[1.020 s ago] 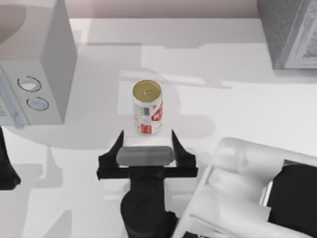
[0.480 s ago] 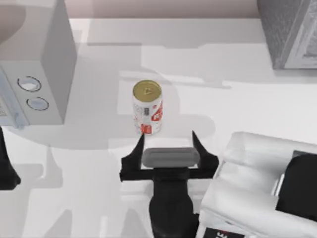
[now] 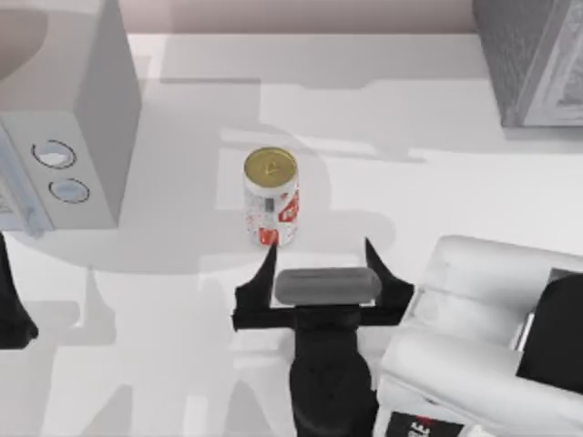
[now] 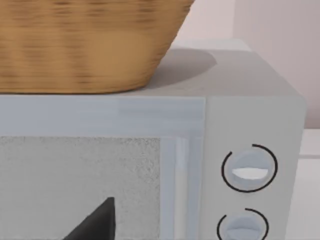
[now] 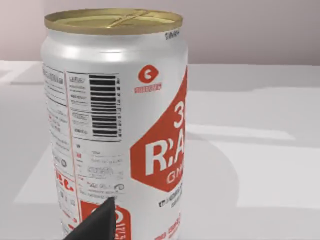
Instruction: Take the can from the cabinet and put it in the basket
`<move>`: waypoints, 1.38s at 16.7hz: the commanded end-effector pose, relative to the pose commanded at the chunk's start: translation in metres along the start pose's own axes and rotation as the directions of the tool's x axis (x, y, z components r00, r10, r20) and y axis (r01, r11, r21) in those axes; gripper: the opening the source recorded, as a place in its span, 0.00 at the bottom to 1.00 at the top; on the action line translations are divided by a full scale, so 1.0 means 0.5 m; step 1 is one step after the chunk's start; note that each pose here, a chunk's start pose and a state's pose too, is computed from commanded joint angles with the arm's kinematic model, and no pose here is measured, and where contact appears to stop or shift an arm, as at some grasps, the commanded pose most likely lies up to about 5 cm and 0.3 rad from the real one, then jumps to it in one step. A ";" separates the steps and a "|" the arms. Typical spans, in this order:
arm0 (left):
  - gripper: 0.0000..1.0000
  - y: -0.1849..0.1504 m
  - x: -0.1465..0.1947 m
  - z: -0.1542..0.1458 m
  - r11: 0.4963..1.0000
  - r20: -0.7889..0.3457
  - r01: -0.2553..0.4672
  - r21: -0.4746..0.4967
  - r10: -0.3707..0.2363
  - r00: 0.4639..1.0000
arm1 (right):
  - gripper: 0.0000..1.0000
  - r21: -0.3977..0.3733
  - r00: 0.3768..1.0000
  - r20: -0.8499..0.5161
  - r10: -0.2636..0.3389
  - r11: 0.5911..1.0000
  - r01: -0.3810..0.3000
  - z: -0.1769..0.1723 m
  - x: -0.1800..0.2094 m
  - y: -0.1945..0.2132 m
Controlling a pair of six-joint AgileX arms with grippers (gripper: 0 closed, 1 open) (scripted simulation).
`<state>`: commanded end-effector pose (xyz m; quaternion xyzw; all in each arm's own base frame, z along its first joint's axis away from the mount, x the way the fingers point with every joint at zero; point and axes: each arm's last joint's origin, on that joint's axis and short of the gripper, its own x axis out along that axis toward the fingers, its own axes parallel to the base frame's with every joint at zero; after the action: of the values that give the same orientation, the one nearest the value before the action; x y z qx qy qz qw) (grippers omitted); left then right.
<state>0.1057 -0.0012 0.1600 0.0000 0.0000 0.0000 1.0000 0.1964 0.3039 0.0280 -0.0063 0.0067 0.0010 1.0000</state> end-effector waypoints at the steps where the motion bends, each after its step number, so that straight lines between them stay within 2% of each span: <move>1: 1.00 0.000 0.000 0.000 1.000 0.000 0.000 0.000 0.000 1.000 | 1.00 -0.008 1.000 -0.006 -0.005 1.000 0.005 0.007 0.009 -0.009; 5: 1.00 0.000 0.000 0.000 1.000 0.000 0.000 0.000 0.000 1.000 | 1.00 -0.076 0.998 -0.061 -0.035 0.997 0.030 0.067 0.065 -0.086; 10: 1.00 0.000 0.000 0.000 1.000 0.000 0.000 0.000 0.000 1.000 | 1.00 -0.131 0.983 -0.168 -0.072 0.990 0.050 0.194 0.100 -0.273; 13: 1.00 0.000 0.000 0.000 1.000 0.000 0.000 0.000 0.000 1.000 | 1.00 -0.103 0.978 -0.194 -0.080 0.993 0.061 0.269 0.057 -0.404; 16: 1.00 0.000 0.000 0.000 1.000 0.000 0.000 0.000 0.000 1.000 | 1.00 -0.053 0.982 -0.174 -0.075 0.996 0.067 0.307 -0.023 -0.508; 19: 1.00 0.000 0.000 0.000 1.000 0.000 0.000 0.000 0.000 1.000 | 1.00 -0.012 0.990 -0.125 -0.061 0.998 0.060 0.304 -0.100 -0.569; 23: 1.00 0.000 0.000 0.000 1.000 0.000 0.000 0.000 0.000 1.000 | 1.00 0.012 0.998 -0.053 -0.037 0.999 0.038 0.275 -0.160 -0.603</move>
<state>0.1057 -0.0012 0.1600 0.0000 0.0000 0.0000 1.0000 0.1189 0.0041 0.1705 -0.0002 0.0330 -0.0178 0.9993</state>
